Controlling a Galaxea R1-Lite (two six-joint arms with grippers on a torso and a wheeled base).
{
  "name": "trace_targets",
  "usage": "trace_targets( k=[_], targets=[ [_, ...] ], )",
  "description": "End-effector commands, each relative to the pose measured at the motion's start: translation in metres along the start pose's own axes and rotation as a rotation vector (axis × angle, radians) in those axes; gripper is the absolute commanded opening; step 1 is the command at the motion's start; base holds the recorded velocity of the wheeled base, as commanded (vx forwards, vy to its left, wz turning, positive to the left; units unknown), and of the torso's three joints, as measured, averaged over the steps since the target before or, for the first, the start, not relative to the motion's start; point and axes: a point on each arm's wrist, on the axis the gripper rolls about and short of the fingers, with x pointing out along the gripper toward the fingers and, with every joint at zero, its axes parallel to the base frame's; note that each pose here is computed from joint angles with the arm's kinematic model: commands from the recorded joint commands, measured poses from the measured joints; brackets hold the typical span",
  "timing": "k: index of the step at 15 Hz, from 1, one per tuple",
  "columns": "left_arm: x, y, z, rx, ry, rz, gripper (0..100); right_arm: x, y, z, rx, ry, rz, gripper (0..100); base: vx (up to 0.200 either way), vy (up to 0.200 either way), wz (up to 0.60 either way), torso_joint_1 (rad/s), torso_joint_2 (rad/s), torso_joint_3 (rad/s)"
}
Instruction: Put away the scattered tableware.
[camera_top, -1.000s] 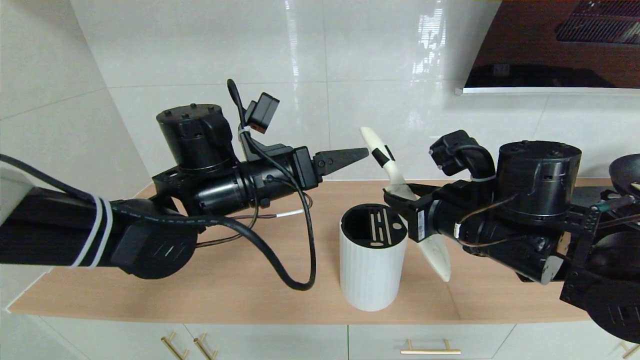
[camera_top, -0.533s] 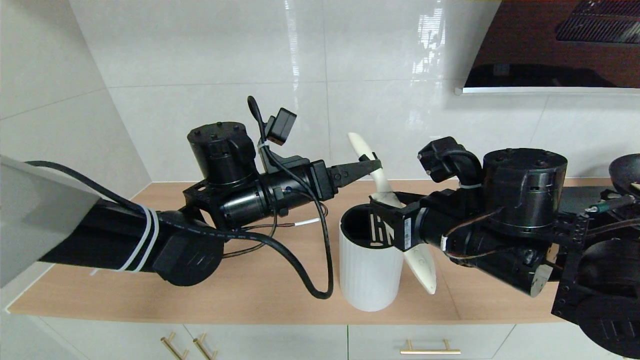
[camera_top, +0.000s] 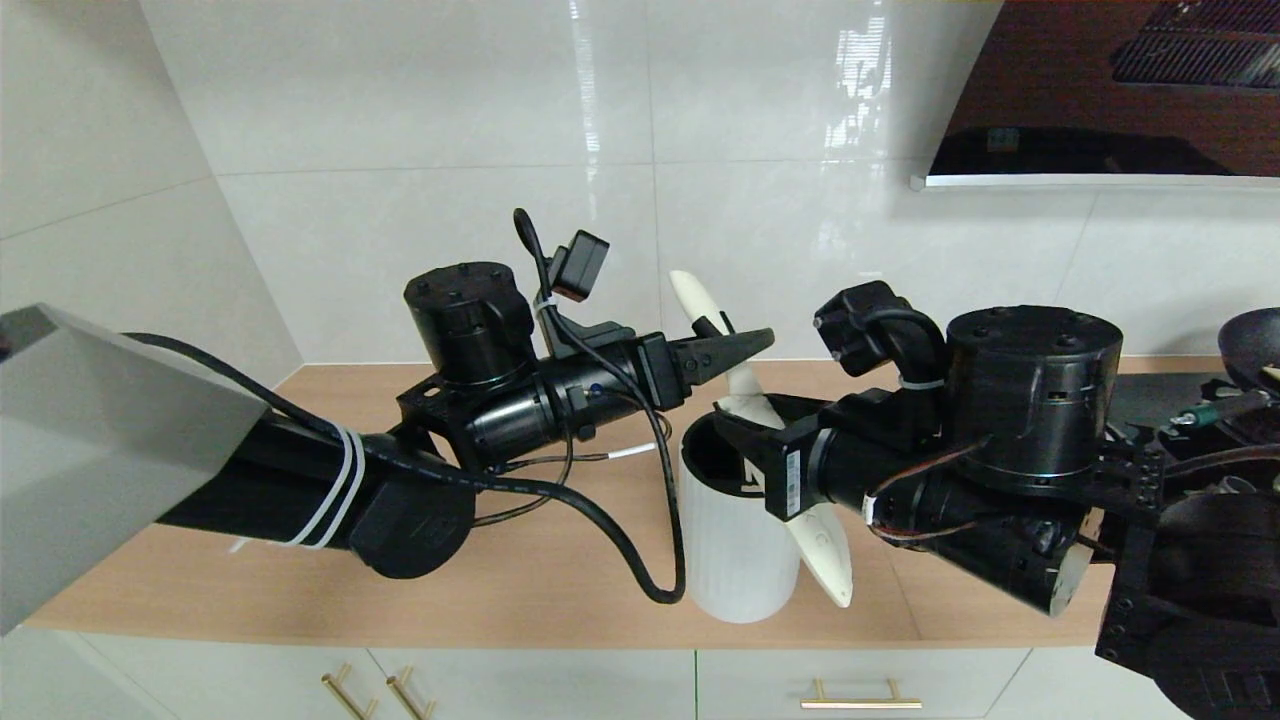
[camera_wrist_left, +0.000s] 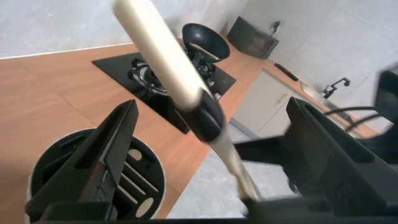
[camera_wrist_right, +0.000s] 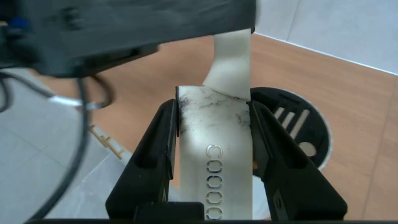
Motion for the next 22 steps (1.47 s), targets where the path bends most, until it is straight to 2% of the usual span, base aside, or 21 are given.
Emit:
trace_targets(
  k=[1,5,12,13,16,22],
  targets=[
    [0.0005,0.0001,0.0000,0.002,-0.003,-0.003,100,0.0002,0.0031,-0.0022,-0.003,0.007,0.009,0,0.000,0.000,0.00,0.000,0.00,0.000],
    [-0.0004,-0.0027,0.0052,0.027,-0.044,-0.012,100,0.0000,0.0030,-0.0031,-0.003,0.010,0.009,0,0.000,0.000,0.00,0.000,0.00,0.000],
    [-0.0003,-0.0001,0.0039,0.024,-0.041,-0.006,100,-0.0008,0.0029,-0.0026,0.003,0.008,0.009,0,0.000,0.000,0.00,0.000,0.00,0.000],
    [0.0002,-0.0001,0.0032,0.023,-0.039,-0.007,0,-0.0008,0.0029,-0.0026,0.005,0.008,0.007,0,0.000,0.000,0.00,0.000,0.00,0.000],
    [0.0019,0.0038,-0.0012,0.015,-0.028,0.000,0,-0.0005,0.0029,-0.0035,0.004,0.011,0.009,0,0.000,0.000,0.00,0.000,0.00,0.000],
    [0.0010,0.0029,0.0006,0.018,-0.033,-0.002,0,-0.0009,0.0028,-0.0030,0.004,0.009,0.007,0,0.000,0.000,0.00,0.000,0.00,0.000]
  ],
)
